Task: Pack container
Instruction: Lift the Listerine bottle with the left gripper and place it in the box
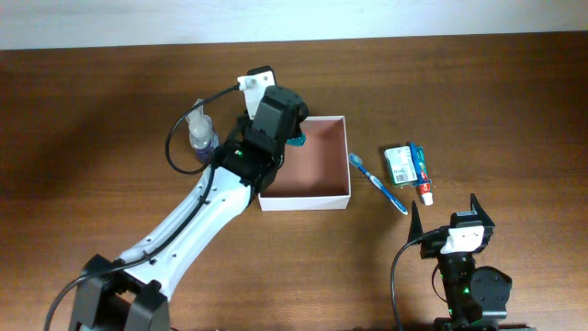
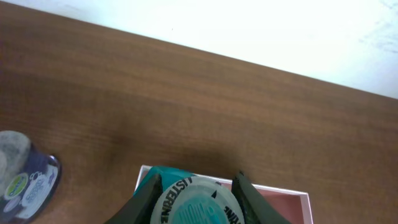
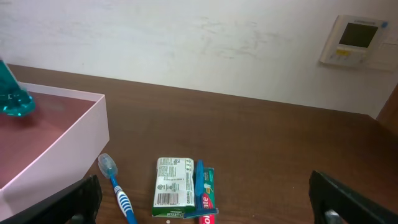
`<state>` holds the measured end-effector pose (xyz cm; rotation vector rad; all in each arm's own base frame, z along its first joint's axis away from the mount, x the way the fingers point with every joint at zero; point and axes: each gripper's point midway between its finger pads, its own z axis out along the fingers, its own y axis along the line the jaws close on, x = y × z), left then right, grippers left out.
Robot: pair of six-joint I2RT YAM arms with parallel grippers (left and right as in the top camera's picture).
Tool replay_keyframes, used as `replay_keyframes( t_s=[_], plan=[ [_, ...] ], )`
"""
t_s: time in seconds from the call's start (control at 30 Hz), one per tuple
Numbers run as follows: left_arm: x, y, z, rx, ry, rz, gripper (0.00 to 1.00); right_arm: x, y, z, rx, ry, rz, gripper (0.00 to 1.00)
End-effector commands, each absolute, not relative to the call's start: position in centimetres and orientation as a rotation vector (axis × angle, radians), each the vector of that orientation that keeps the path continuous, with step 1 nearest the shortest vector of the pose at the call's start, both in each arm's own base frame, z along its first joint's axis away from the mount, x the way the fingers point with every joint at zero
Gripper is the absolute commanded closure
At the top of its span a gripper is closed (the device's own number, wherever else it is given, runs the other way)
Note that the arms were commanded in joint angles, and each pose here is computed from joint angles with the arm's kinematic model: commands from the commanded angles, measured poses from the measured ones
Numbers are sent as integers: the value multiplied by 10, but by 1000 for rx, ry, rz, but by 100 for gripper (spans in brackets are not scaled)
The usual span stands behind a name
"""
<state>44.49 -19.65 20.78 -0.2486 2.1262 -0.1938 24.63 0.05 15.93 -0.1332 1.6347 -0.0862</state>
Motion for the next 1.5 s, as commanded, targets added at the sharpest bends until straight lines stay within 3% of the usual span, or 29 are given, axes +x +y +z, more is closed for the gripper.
replay_keyframes(
  t_s=[0.0,0.97,1.03,1.2,1.47],
  plan=[
    [453,-194,211,-290,2093,-175,78,246,2,157,-142,1638,-87,1],
    [468,-189,152,-306,2144,-22,79,246,2,157,-142,1638,-87,1],
    [469,-188,152,-309,2141,-15,70,246,2,157,-142,1638,-87,1],
    [469,-188,152,-300,2141,-7,28,246,2,157,-142,1638,-87,1],
    [475,-192,165,-139,2115,54,19,246,2,157,-142,1638,-87,1]
  ],
)
